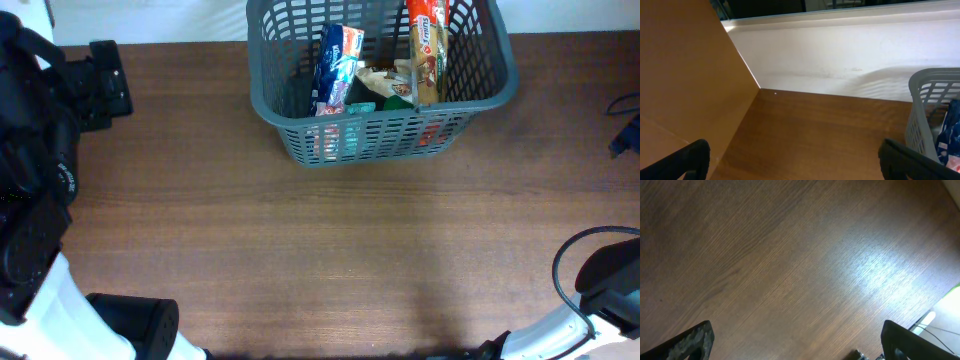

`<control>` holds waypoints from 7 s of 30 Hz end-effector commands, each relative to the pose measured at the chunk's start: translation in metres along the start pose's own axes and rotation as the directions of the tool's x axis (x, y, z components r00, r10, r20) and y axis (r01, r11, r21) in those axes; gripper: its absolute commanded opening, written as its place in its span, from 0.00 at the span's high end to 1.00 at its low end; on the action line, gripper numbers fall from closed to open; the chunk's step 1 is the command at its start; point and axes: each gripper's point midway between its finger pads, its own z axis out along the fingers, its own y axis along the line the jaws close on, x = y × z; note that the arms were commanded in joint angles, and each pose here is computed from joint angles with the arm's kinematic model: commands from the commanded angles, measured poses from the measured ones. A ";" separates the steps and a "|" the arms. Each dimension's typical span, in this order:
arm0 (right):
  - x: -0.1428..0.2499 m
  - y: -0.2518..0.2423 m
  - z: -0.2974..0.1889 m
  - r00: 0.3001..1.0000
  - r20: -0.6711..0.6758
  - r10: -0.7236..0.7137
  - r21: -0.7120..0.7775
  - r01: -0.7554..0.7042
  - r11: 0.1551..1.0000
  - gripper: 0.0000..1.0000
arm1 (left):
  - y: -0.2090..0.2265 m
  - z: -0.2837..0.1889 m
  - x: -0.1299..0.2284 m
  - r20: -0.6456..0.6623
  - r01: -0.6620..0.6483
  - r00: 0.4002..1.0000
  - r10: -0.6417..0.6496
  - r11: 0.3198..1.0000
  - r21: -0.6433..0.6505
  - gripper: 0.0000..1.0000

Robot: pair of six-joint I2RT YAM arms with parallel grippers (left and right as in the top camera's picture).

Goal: Pack container

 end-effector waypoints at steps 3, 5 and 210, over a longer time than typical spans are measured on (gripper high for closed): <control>0.000 -0.003 0.001 1.000 -0.001 0.015 0.014 -0.015 1.000 0.01 | 0.010 -0.021 -0.003 0.043 0.038 0.998 -0.038 0.999 0.009 0.01; 0.000 -0.003 0.001 1.000 -0.001 0.015 0.013 -0.015 1.000 0.01 | 0.007 -0.033 -0.006 0.071 0.048 0.996 -0.052 0.997 0.063 0.01; 0.032 0.128 -0.265 0.313 0.927 0.206 -0.332 0.432 0.839 0.01 | -0.088 0.073 0.384 0.144 0.039 0.986 -0.086 0.953 0.301 0.01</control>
